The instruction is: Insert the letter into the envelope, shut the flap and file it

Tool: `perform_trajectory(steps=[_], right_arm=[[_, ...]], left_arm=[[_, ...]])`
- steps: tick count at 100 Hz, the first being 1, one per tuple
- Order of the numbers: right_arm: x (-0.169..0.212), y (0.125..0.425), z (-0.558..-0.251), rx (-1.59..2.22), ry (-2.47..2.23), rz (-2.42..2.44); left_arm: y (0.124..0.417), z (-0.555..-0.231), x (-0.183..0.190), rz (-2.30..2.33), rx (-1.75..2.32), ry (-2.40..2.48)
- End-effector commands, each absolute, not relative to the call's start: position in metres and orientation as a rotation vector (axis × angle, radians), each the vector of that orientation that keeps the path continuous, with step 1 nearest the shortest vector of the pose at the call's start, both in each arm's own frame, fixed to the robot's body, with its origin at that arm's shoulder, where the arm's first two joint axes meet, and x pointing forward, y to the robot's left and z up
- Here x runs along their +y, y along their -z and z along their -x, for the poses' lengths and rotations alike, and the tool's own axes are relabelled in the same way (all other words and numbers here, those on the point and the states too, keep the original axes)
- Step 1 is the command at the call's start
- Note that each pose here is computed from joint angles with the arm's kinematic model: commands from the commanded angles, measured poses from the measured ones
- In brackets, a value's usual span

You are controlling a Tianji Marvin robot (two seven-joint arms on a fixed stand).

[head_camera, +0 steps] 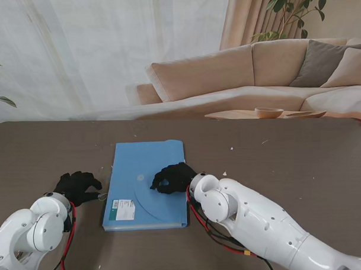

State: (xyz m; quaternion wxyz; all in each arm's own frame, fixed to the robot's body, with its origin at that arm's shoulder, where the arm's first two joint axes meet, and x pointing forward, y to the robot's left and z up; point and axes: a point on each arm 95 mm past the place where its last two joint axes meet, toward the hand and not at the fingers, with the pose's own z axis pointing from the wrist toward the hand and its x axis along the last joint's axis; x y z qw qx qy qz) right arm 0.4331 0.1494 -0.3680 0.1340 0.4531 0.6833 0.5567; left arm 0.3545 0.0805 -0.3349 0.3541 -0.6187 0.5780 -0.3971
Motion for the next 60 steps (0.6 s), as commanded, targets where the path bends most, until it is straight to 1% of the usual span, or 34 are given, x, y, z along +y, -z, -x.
perform_trajectory(steps=[1,25,60], right_arm=[[0.147,0.379,-0.427,2.009,-1.579,-1.342],[0.148,0.377,-0.428,2.001,-1.592,-1.342],[0.147,0.377,-0.428,1.989,-1.598,-1.349]], left_arm=[[0.344,-0.351,0.081,1.592,1.533,0.983],[0.353,-0.347,0.076,1.577,1.589,0.93],[0.364,-0.348,0.07,1.835,1.556,0.997]])
